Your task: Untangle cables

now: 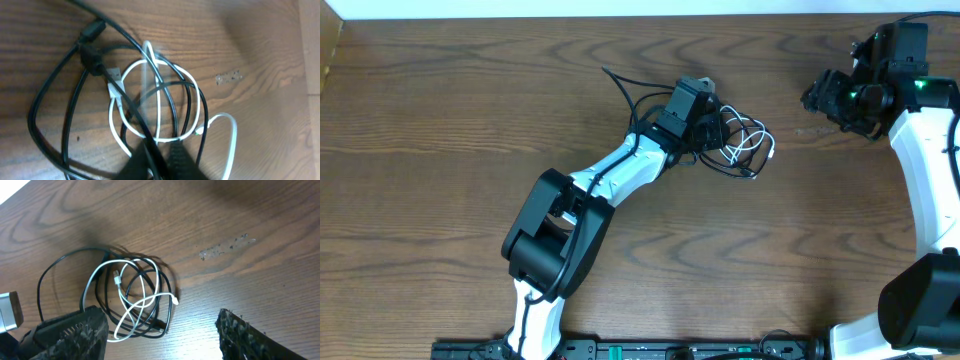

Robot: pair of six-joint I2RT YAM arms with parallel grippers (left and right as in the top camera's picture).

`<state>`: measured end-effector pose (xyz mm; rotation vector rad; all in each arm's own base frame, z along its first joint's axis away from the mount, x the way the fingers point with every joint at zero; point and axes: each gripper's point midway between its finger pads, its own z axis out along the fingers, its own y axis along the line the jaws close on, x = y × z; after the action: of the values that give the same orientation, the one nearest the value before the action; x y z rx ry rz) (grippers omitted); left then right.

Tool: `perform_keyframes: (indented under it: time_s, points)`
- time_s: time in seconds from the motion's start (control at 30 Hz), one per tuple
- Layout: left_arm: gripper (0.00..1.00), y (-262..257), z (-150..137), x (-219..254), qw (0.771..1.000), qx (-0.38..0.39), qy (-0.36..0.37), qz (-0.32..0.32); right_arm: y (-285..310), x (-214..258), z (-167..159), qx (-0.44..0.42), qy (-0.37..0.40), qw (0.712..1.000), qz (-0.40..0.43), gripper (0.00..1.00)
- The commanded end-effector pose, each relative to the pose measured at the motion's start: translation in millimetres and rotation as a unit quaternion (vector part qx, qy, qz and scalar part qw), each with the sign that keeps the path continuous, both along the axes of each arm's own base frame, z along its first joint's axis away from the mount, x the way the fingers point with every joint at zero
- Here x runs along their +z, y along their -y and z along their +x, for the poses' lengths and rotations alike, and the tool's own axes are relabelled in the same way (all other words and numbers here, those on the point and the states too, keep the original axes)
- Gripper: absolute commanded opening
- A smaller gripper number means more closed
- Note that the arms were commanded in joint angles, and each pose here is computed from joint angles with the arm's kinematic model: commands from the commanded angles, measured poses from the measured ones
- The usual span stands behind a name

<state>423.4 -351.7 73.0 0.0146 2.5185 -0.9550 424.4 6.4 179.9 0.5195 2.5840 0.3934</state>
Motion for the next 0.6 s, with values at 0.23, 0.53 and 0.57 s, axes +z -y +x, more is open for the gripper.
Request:
perform_keyframes:
  time_s: [0.23, 0.53, 0.57]
  points:
    - [0.07, -24, -6, 191, 0.975, -0.029, 0.216, -0.042, -38, 2, 4, 0.055, 0.017, 0.998, 0.020, 0.66]
    - [0.07, -48, -23, 250, 0.964, -0.016, 0.258, -0.064, -100, 34, 16, 0.162, 0.094, 0.976, 0.110, 0.66]
    - [0.07, -55, -18, 250, 0.964, -0.007, 0.258, -0.061, -106, 38, 15, 0.174, 0.097, 0.972, 0.126, 0.66]
